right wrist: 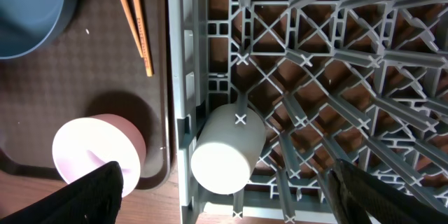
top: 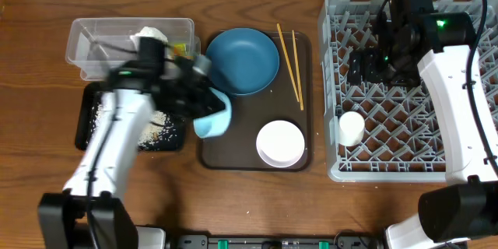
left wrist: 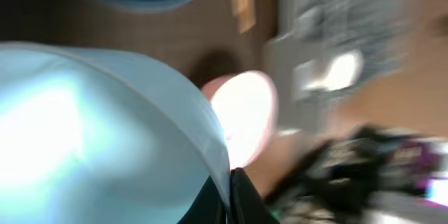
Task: Sort waste into correct bins and load items into the dishwasher rack
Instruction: 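Return the emptied blue bowl to the brown tray with left gripper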
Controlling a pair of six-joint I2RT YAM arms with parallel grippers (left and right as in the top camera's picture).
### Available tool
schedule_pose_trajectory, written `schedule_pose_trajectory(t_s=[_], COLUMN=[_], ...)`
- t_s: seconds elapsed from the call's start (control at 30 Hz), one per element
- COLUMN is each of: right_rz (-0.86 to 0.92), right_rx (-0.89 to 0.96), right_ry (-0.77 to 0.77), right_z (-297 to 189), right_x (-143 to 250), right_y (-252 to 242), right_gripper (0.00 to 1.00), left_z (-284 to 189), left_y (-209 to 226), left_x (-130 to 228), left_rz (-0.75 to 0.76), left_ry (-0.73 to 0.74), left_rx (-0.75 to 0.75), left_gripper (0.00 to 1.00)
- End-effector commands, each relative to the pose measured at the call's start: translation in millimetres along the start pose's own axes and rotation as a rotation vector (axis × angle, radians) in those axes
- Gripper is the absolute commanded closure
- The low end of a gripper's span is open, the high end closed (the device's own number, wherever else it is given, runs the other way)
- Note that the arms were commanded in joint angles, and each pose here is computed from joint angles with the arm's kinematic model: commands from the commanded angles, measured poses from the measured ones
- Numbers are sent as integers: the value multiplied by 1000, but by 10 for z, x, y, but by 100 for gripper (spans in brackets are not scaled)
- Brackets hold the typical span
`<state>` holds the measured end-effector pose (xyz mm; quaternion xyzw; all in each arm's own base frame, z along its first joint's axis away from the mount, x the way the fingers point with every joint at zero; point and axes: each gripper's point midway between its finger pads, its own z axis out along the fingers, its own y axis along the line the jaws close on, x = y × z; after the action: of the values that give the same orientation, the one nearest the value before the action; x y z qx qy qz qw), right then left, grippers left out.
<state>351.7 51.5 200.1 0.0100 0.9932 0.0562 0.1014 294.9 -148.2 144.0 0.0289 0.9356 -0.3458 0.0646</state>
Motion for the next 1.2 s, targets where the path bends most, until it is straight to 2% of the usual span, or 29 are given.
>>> schedule_pose_trajectory(t_s=[0.0,0.1,0.27,0.53,0.63,0.77,0.83,0.93,1.17], right_rz=[-25,-25,-25,-37,-44,-71,-96,-130,-99], right_rx=[3,3,3,0,-10,-98,-165,-237,-242], right_ry=[-17,-17,-14,-14,-17,-45,-69,-121,-221], right_z=[-47,-47,-47,-44,-42,-49,-63,-93,15], right_x=[-17,-17,-9,-5,-10,-71,-119,-212,-422], right_y=[55,55,53,99,136,363,544,827,1346], right_gripper=[8,8,8,8,8,8,9,9,13], left_z=[216,469,697,905,907,922,901,778,175], left_y=[271,155,255,370,357,263,195,86,-40], left_x=[-1,38,130,228,213,181,132,32,-227], left_rz=[73,138,134,113,113,115,116,119,69], left_ry=[6,28,60,128,120,115,106,80,-46], left_rx=[-326,-370,-502,-529,-525,-481,-463,-455,-436], left_gripper=[94,94,94,92,87,71,63,59,58])
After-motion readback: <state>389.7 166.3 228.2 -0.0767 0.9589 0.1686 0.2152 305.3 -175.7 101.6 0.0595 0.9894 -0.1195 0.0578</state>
